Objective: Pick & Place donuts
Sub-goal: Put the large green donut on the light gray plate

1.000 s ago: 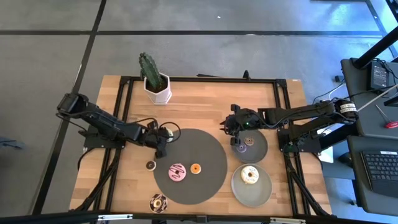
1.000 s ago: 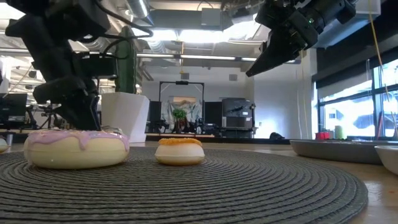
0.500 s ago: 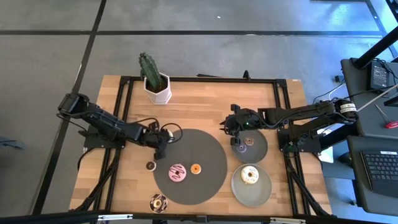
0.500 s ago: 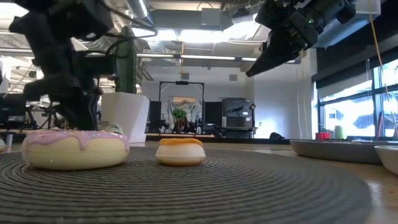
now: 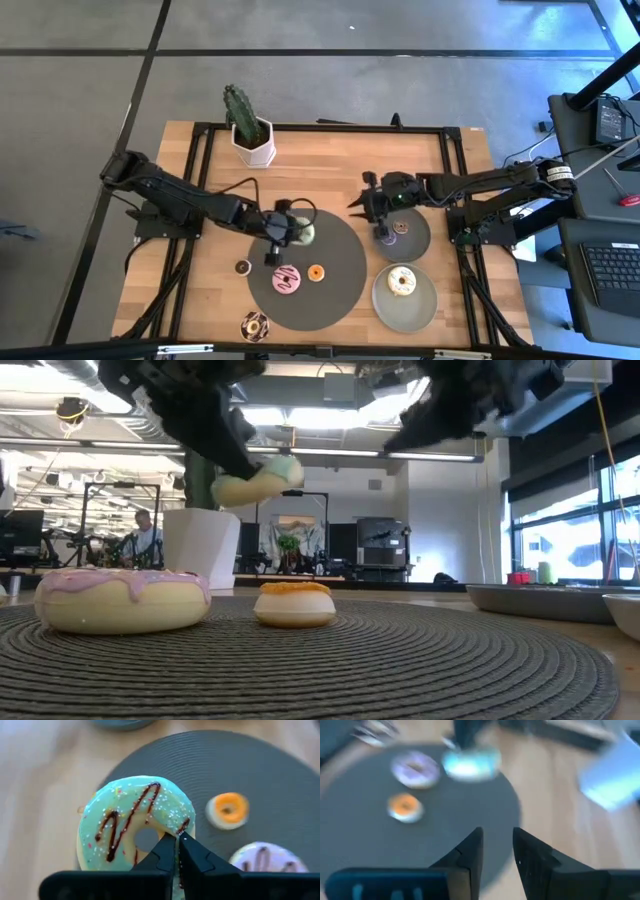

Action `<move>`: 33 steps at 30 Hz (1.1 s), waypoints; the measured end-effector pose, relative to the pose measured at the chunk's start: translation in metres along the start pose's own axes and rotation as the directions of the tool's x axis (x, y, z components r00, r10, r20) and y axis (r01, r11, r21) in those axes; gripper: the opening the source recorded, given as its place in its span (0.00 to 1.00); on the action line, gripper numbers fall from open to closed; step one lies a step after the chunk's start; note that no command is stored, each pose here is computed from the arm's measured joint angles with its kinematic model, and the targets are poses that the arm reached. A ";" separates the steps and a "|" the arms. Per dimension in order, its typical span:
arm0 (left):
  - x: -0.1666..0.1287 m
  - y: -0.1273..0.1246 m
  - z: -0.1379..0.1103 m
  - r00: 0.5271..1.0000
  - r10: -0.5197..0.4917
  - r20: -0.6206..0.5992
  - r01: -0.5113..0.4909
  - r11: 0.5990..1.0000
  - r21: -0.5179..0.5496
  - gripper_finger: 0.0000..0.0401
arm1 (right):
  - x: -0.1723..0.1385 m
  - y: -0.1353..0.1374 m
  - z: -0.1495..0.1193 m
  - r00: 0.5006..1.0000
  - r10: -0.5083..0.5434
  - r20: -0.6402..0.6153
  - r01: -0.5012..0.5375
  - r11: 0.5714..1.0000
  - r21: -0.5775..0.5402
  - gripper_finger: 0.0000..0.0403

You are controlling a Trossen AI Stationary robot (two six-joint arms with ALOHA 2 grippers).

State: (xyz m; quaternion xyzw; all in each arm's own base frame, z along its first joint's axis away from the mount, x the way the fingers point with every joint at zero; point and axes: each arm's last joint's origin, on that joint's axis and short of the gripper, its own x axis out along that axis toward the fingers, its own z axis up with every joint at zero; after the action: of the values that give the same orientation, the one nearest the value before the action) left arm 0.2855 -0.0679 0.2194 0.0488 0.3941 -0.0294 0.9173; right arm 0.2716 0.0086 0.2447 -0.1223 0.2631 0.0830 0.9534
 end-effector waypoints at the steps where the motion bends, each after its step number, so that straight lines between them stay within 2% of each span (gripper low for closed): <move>1: 0.005 0.000 0.003 0.999 -0.036 0.004 0.036 0.999 0.015 0.02 | 0.000 0.001 0.003 0.999 0.031 0.034 -0.031 0.999 -0.006 0.27; 5: 0.028 -0.002 0.015 0.987 -0.154 0.049 0.150 0.986 0.072 0.02 | 0.000 0.001 0.009 0.988 0.104 0.118 -0.104 0.995 0.001 0.27; 8: 0.045 -0.002 0.024 0.981 -0.186 0.053 0.180 0.978 0.101 0.02 | 0.003 0.002 0.008 0.983 0.137 0.122 -0.141 0.990 0.026 0.27; 16: 0.076 0.009 0.035 0.984 -0.175 0.010 0.176 0.984 -0.016 0.02 | 0.033 0.009 -0.010 0.985 0.172 0.011 -0.172 0.979 0.107 0.40; 19: 0.078 0.013 0.037 0.994 -0.112 0.015 0.113 0.990 -0.084 0.02 | 0.041 0.009 -0.015 0.988 0.151 -0.022 -0.145 0.975 0.171 0.46; 22: 0.078 0.017 0.040 1.000 0.010 0.026 -0.006 0.987 -0.158 0.02 | 0.046 0.006 -0.019 0.997 0.030 -0.074 -0.011 0.969 0.249 0.51; 25: 0.078 0.018 0.039 0.996 0.080 0.026 -0.074 0.983 -0.169 0.02 | 0.050 0.003 -0.023 0.992 -0.064 -0.111 0.093 0.958 0.272 0.54; 33: 0.078 0.020 0.039 0.989 0.147 0.022 -0.140 0.971 -0.195 0.02 | 0.052 0.002 -0.020 0.992 -0.097 -0.078 0.116 0.947 0.300 0.54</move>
State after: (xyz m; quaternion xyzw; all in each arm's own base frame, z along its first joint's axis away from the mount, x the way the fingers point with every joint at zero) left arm 0.3689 -0.0535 0.1912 -0.0126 0.3737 0.0745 0.9245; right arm 0.3058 0.0099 0.2002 0.0092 0.2955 -0.0138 0.9552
